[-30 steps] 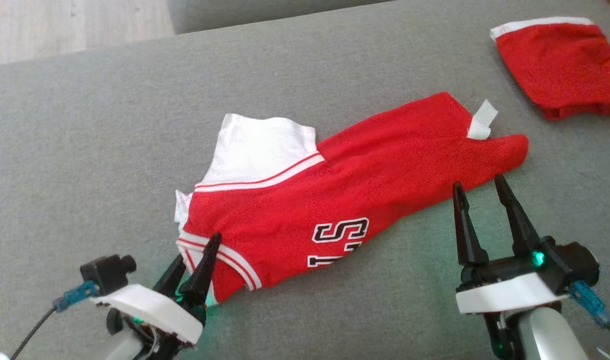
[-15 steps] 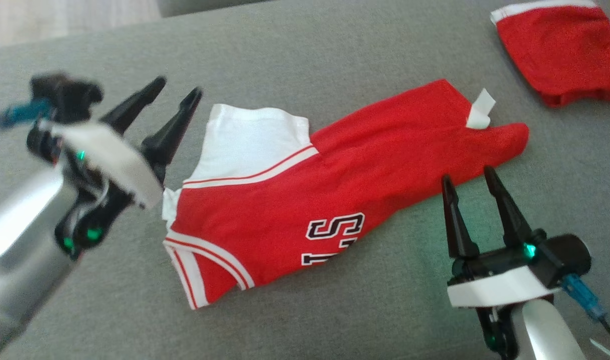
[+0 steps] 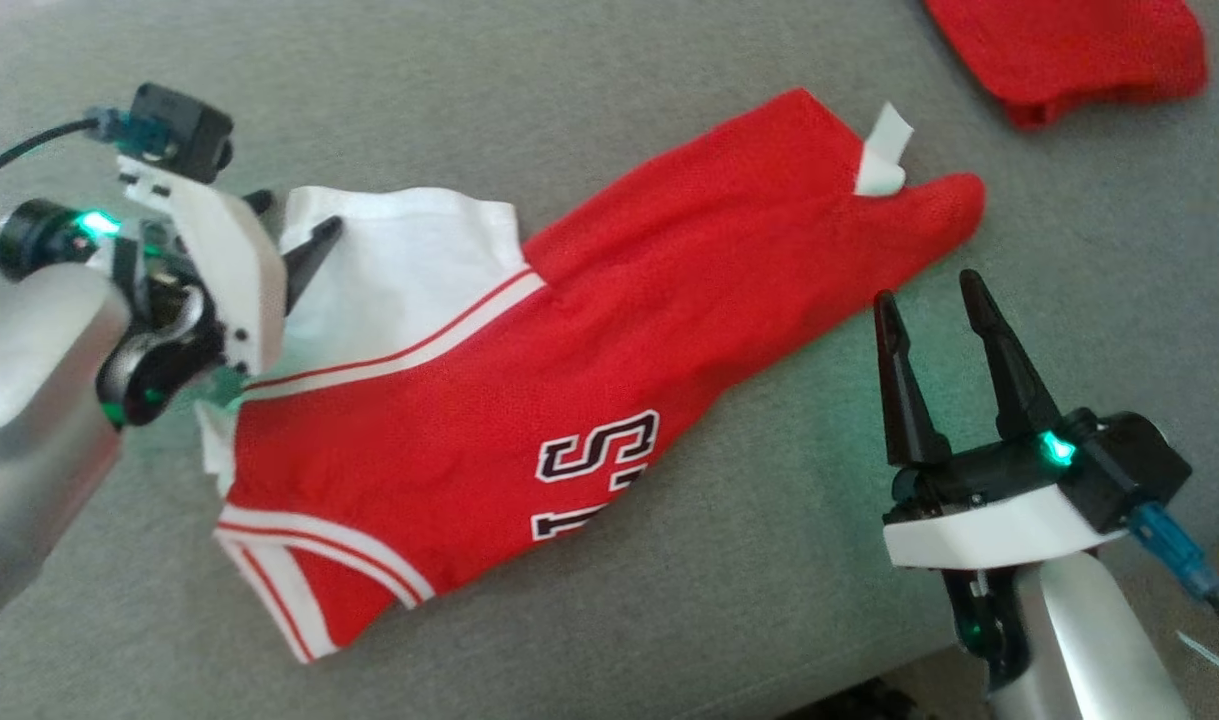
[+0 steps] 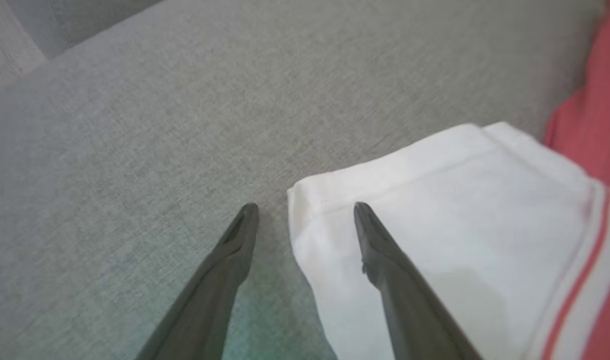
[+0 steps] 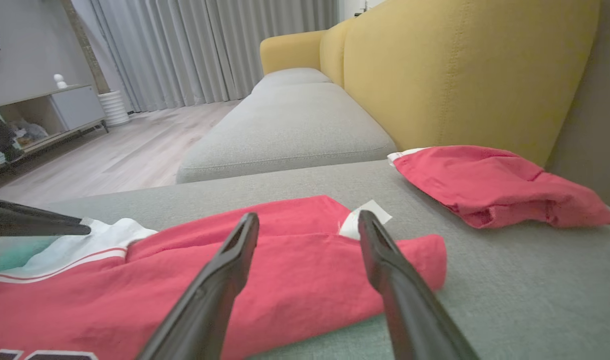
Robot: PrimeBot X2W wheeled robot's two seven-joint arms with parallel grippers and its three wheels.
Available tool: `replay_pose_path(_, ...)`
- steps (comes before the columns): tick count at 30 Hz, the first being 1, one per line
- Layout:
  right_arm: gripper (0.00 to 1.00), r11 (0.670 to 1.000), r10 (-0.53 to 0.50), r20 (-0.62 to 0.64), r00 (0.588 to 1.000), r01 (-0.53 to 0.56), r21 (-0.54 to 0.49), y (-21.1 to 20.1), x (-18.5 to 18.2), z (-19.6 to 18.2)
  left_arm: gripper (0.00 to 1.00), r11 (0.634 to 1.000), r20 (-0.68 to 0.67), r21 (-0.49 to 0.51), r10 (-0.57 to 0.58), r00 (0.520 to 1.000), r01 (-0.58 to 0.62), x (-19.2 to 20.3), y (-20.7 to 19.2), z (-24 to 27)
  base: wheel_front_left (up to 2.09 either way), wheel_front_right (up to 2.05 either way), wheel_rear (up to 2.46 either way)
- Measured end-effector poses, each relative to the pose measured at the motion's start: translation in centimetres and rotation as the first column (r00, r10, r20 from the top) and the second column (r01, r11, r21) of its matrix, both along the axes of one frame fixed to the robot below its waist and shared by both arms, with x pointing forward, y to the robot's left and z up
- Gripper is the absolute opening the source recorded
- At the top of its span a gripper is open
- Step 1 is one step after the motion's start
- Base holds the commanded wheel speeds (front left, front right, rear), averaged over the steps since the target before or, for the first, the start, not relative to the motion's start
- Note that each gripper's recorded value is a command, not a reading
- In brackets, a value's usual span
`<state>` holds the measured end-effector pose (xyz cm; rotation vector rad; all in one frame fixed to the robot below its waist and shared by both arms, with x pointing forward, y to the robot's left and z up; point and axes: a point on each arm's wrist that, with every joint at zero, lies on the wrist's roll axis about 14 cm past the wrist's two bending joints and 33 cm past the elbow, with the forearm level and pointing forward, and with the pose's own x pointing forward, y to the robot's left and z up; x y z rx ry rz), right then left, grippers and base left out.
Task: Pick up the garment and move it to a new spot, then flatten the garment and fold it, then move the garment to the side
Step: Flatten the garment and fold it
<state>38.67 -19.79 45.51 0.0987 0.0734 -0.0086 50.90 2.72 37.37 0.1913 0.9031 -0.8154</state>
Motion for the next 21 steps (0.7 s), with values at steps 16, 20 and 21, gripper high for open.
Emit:
replay_pose_path(16,1.00,0.999,-0.041,0.009,0.999,0.041,-0.007,-1.4,-0.2,0.4,0.00,1.000,-0.006,-0.014,0.007,1.000,-0.007,0.7,0.2,0.3,0.00,0.00,0.00)
replay_pose_path(20,1.00,0.999,-0.033,0.015,0.999,0.033,-0.012,-1.3,0.2,0.4,0.00,0.998,0.070,-0.068,0.018,0.997,-0.014,1.0,0.3,2.3,0.00,0.00,0.00)
replay_pose_path(21,1.00,0.999,-0.033,0.014,0.999,0.033,-0.010,-1.3,0.3,0.3,0.00,0.997,0.087,-0.080,0.022,0.996,-0.015,1.1,0.3,2.9,0.00,0.00,0.00)
